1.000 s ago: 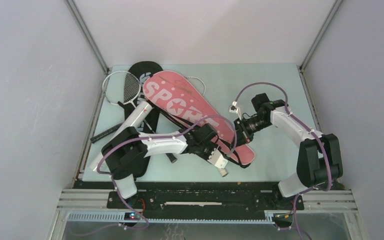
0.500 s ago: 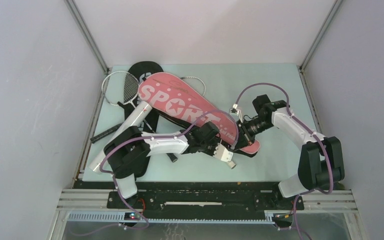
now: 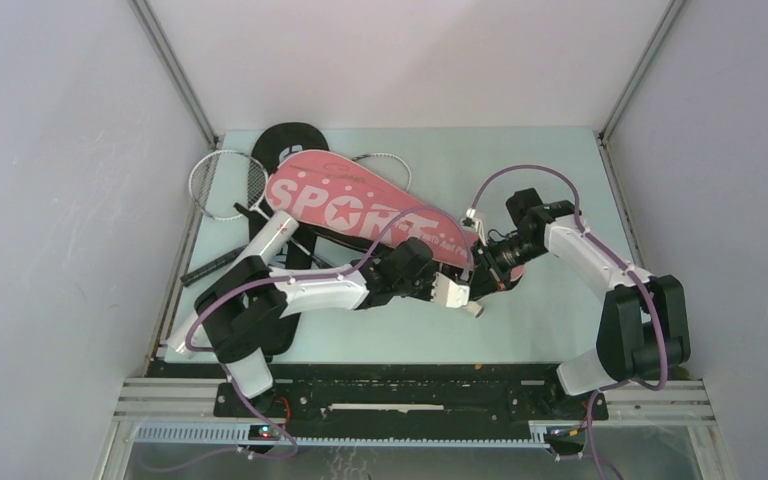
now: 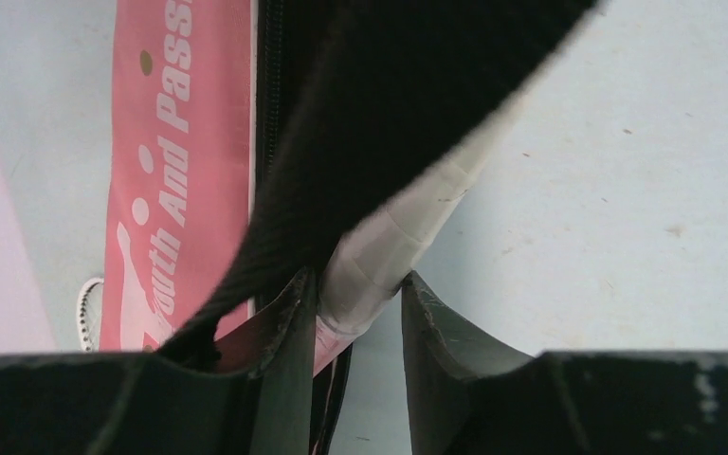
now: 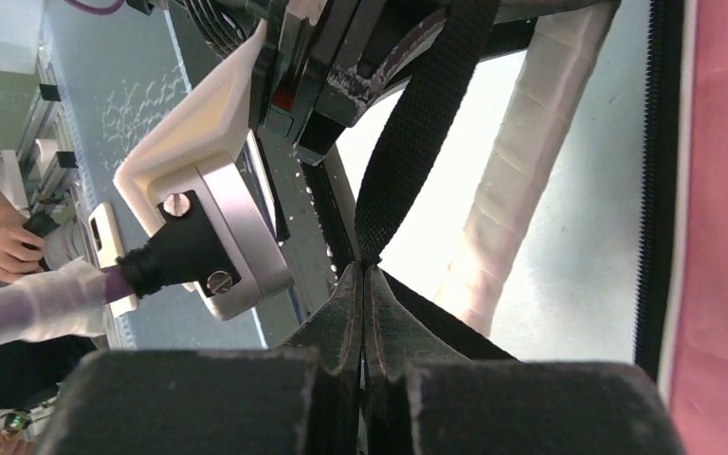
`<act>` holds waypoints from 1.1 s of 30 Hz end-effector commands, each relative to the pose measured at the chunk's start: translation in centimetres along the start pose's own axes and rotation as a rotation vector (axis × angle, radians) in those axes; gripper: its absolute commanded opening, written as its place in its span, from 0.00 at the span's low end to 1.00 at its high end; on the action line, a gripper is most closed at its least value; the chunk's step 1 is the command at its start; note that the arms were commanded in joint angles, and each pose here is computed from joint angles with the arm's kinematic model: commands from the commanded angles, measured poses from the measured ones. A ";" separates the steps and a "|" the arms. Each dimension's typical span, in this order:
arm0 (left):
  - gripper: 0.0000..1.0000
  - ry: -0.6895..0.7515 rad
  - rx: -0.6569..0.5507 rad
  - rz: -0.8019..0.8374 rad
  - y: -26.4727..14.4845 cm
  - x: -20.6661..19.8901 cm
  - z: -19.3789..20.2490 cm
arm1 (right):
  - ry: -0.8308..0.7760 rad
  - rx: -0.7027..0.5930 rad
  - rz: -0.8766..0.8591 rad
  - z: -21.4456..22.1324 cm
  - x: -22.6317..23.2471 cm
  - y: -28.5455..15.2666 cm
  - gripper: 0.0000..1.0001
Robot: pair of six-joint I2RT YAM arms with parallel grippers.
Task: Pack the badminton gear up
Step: Adjust the racket bag at the center of the board.
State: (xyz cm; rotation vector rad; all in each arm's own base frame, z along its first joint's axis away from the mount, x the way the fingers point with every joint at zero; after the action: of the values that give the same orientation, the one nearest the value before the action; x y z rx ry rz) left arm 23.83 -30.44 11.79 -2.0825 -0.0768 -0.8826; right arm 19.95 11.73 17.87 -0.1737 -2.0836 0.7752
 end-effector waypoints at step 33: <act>0.79 -0.162 0.276 -0.555 -1.0 4.5 3.9 | 0.107 0.078 0.093 0.9 -0.7 -1.6 0.00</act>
State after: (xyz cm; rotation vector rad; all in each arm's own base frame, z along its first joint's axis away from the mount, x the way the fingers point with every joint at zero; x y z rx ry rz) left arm 28.99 -31.33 10.72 -1.8600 -0.7143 -1.0788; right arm 22.52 9.70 16.50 -0.3144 -2.1056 0.9448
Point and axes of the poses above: each gripper's point midway between its finger pads, its own y axis out along the fingers, its own x axis along the line the jaws close on, z = x × y, the point moved 8 cm from there along -y, back along the fingers, and after that the axes turned 9 degrees about y, right-handed, at the moved point
